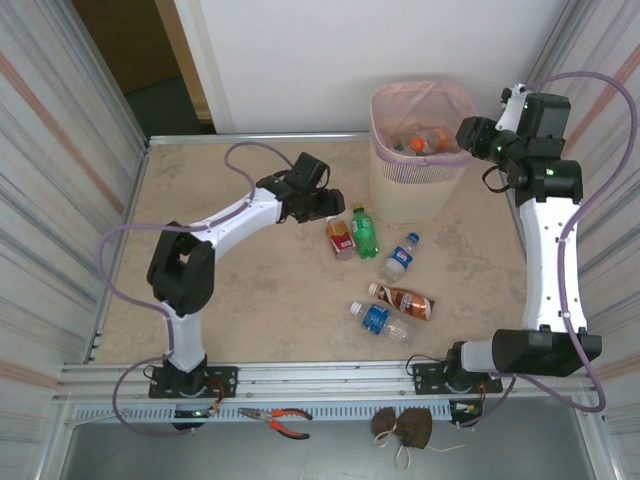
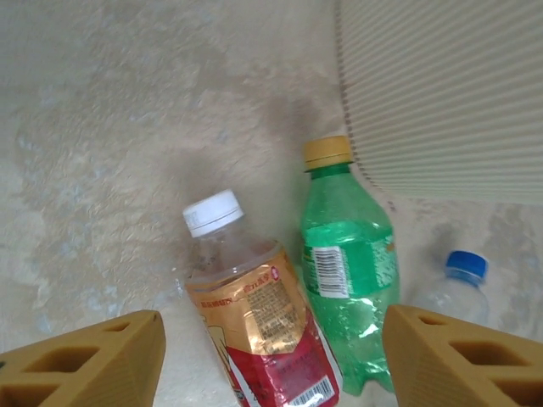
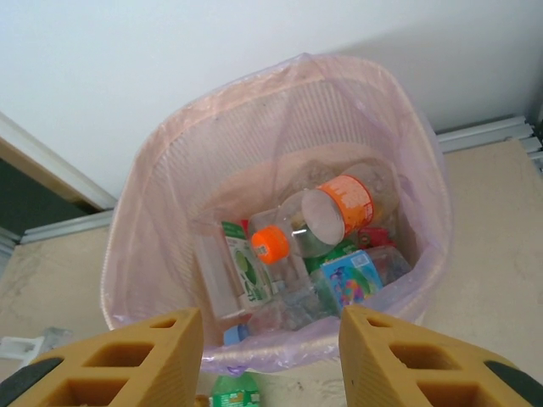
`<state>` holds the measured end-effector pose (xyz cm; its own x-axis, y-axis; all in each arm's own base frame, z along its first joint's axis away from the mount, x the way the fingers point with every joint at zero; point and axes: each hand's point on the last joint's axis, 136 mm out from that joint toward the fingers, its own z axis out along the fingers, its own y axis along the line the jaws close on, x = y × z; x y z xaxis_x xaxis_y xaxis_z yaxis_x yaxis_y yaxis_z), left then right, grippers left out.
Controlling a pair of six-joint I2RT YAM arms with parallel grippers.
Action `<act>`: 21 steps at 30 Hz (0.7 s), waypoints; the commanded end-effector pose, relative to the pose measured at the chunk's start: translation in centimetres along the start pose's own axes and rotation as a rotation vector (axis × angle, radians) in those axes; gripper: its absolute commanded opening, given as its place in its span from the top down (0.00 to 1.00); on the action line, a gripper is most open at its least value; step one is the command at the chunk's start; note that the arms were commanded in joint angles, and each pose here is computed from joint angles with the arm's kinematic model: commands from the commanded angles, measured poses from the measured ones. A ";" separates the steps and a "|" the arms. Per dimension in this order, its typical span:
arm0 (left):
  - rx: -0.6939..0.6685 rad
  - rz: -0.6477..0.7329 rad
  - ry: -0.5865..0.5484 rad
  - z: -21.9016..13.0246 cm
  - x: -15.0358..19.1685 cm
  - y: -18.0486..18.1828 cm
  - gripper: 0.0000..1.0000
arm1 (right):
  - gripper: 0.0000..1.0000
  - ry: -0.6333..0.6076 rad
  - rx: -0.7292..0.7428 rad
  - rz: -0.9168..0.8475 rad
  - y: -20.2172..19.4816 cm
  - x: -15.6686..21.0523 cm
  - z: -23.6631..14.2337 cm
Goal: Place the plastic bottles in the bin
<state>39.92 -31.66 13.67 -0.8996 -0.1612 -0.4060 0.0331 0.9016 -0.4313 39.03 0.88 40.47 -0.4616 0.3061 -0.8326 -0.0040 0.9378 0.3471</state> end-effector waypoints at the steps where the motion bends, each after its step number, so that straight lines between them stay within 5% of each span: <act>1: -0.148 -0.092 0.036 0.3 1.3 1.4 0.28 | 0.55 -0.040 -0.016 0.006 0.2 -0.8 -1.1; 21: -0.220 -0.070 0.237 6.4 5.9 1.8 0.20 | 0.55 -0.043 -0.041 0.034 -0.2 -0.5 -0.9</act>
<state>38.04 -33.11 5.06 -0.9666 -0.1767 -0.1858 -0.1226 0.9549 -0.2704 39.07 0.19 39.94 -0.4581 0.3258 -0.8270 -0.0074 0.9290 0.3701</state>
